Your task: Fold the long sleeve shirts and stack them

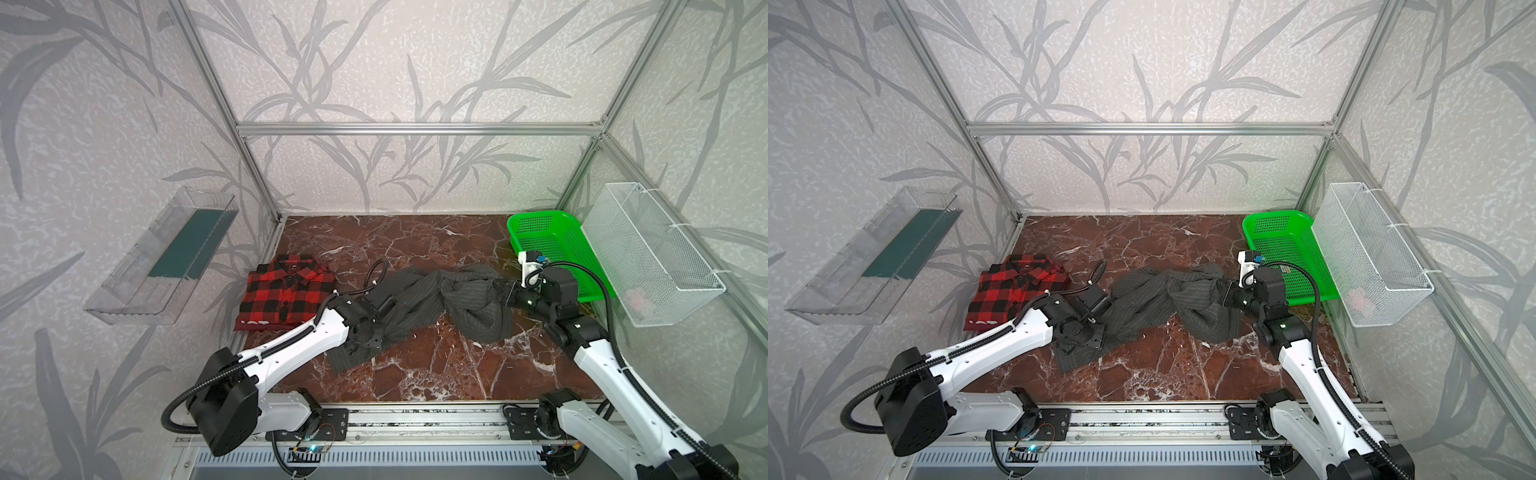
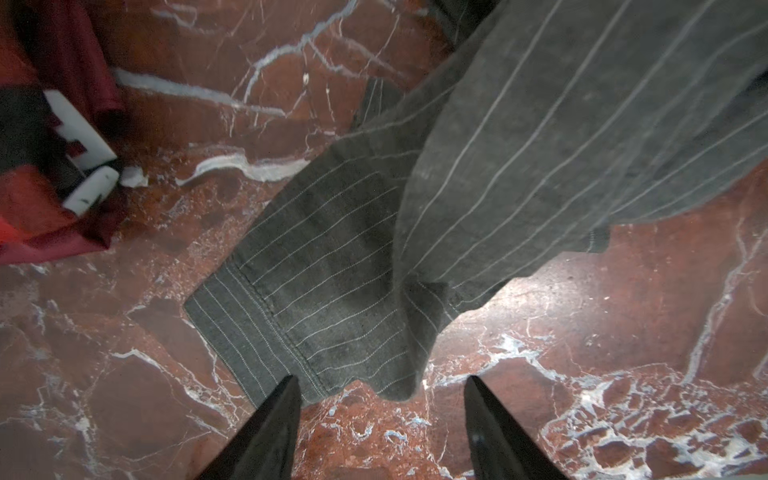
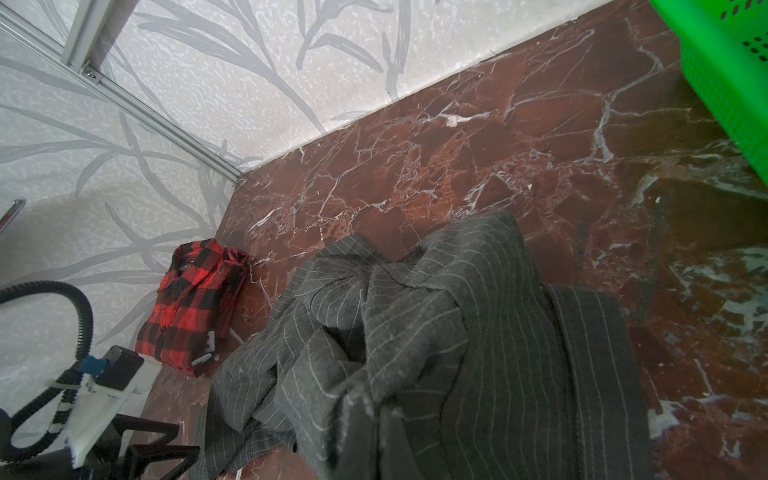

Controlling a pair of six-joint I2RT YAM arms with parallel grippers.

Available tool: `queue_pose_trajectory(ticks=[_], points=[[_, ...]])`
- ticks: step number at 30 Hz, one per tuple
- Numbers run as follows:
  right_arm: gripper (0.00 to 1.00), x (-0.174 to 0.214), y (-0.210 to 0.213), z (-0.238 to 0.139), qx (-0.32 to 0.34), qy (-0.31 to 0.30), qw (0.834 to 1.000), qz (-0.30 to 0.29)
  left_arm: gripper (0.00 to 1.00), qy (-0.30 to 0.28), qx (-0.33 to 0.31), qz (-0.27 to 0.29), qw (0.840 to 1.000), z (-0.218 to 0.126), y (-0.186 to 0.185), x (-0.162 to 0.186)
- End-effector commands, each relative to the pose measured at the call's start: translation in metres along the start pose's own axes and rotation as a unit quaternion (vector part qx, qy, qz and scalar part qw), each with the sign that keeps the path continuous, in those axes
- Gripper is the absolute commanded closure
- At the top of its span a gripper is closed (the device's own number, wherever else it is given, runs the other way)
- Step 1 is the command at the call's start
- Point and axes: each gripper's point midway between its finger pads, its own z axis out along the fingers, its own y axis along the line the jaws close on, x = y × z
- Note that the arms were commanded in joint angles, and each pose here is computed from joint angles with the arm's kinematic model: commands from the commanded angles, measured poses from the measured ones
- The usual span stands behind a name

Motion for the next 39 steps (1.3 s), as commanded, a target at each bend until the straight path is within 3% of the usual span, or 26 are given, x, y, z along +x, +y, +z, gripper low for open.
queue_pose_trajectory(ticks=[1, 10, 14, 18, 23, 26, 32, 39], points=[[1.00, -0.005, 0.007, -0.005, -0.019, -0.007, 1.000, -0.006, 0.39, 0.002, 0.015, -0.043, 0.999, 0.009, -0.002, 0.008], [1.00, -0.009, 0.011, -0.004, -0.030, -0.010, 1.000, 0.002, 0.52, 0.036, 0.046, -0.055, 0.997, 0.032, -0.013, 0.025], [1.00, -0.011, 0.013, -0.007, -0.032, -0.014, 0.999, -0.001, 0.69, 0.028, 0.038, -0.056, 0.997, 0.031, -0.011, 0.016], [1.00, -0.016, 0.015, -0.013, -0.031, -0.020, 0.999, -0.003, 0.96, 0.014, 0.034, -0.069, 0.997, 0.022, -0.002, 0.000], [1.00, -0.024, 0.018, -0.020, -0.030, -0.027, 0.999, -0.007, 1.00, -0.020, 0.051, -0.114, 0.992, -0.003, 0.015, -0.027], [1.00, -0.034, 0.024, -0.028, -0.035, -0.037, 0.999, -0.010, 1.00, -0.069, 0.038, -0.110, 0.991, -0.039, 0.031, -0.053], [1.00, -0.070, 0.052, -0.056, -0.051, -0.072, 0.995, -0.037, 1.00, -0.192, 0.000, -0.091, 0.977, -0.159, 0.069, -0.118], [1.00, -0.099, 0.094, -0.103, -0.092, -0.118, 0.987, -0.064, 1.00, -0.343, -0.029, -0.097, 0.934, -0.302, 0.099, -0.162]])
